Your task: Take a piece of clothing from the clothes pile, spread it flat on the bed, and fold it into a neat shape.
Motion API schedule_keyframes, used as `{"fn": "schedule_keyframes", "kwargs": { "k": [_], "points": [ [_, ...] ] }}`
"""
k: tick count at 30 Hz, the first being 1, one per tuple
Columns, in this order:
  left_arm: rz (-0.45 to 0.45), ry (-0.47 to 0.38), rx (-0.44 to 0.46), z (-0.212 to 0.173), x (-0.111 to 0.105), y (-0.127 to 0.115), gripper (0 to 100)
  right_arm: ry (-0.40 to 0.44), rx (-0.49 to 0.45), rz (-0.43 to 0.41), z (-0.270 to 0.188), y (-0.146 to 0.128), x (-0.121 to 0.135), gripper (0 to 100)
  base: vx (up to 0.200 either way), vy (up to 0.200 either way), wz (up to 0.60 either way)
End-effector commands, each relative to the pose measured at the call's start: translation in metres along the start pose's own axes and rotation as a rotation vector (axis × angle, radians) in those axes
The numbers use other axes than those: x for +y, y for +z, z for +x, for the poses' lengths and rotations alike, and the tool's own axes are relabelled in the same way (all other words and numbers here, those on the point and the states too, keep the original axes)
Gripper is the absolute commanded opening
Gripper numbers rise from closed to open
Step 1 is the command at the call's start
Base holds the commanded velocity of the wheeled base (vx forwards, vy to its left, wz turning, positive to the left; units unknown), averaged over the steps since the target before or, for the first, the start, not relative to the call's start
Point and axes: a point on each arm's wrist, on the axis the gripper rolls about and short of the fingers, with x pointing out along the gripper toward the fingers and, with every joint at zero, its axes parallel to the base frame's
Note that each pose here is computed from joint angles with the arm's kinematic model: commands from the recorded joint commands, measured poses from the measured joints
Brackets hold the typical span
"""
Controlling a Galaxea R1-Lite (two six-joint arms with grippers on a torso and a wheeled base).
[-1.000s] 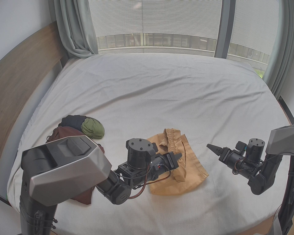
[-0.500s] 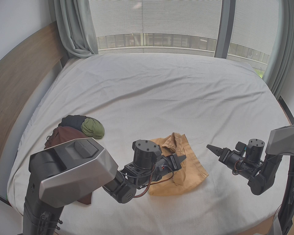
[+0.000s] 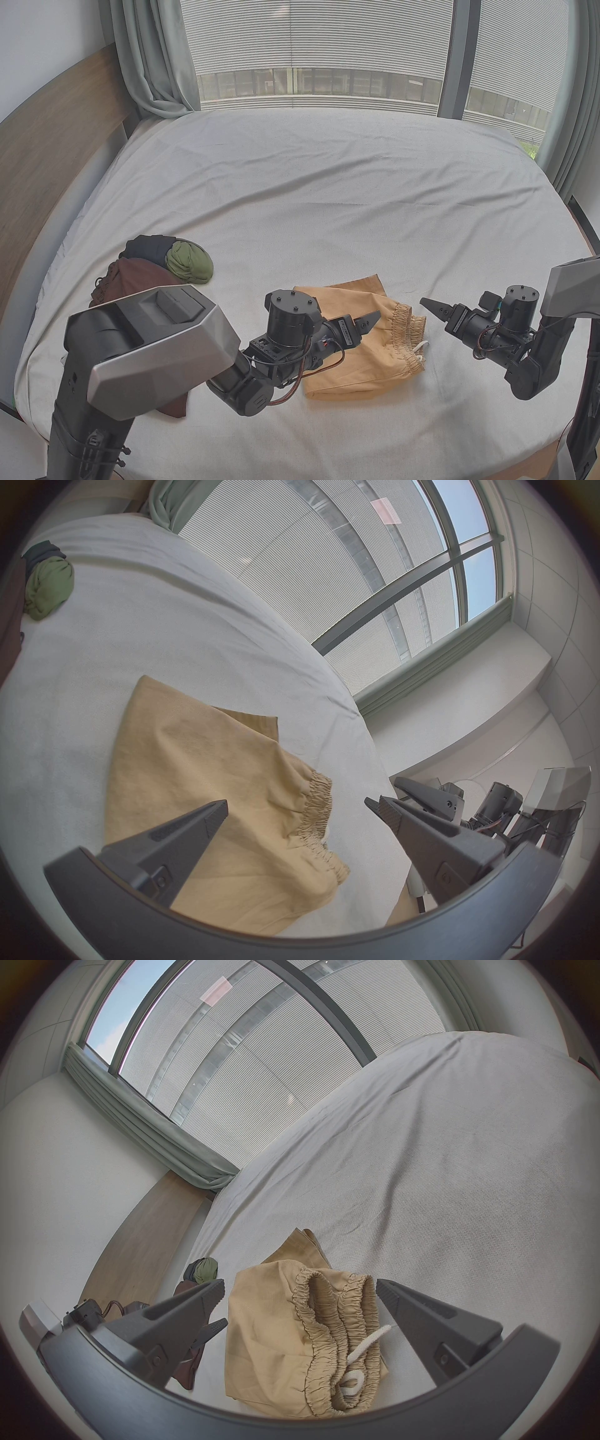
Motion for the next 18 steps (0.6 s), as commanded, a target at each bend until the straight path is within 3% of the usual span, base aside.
{"fn": "schedule_keyframes", "kwargs": {
  "k": [1,9,13,18],
  "points": [
    [0.016,0.007,-0.018,-0.013,0.002,0.008,100,-0.001,0.008,0.001,0.000,-0.002,0.000,100,0.000,0.000,0.00],
    [0.044,0.043,-0.030,-0.051,0.003,0.025,100,0.007,0.028,-0.003,-0.002,-0.007,0.005,100,0.000,0.000,0.00],
    [0.117,0.086,-0.043,-0.079,0.018,0.029,100,0.007,0.056,-0.009,-0.006,-0.014,0.008,100,0.000,0.000,0.00],
    [0.131,0.115,-0.074,-0.118,0.032,0.041,100,-0.004,0.090,-0.039,-0.009,-0.022,0.007,100,0.000,0.000,0.00]
  ]
}}
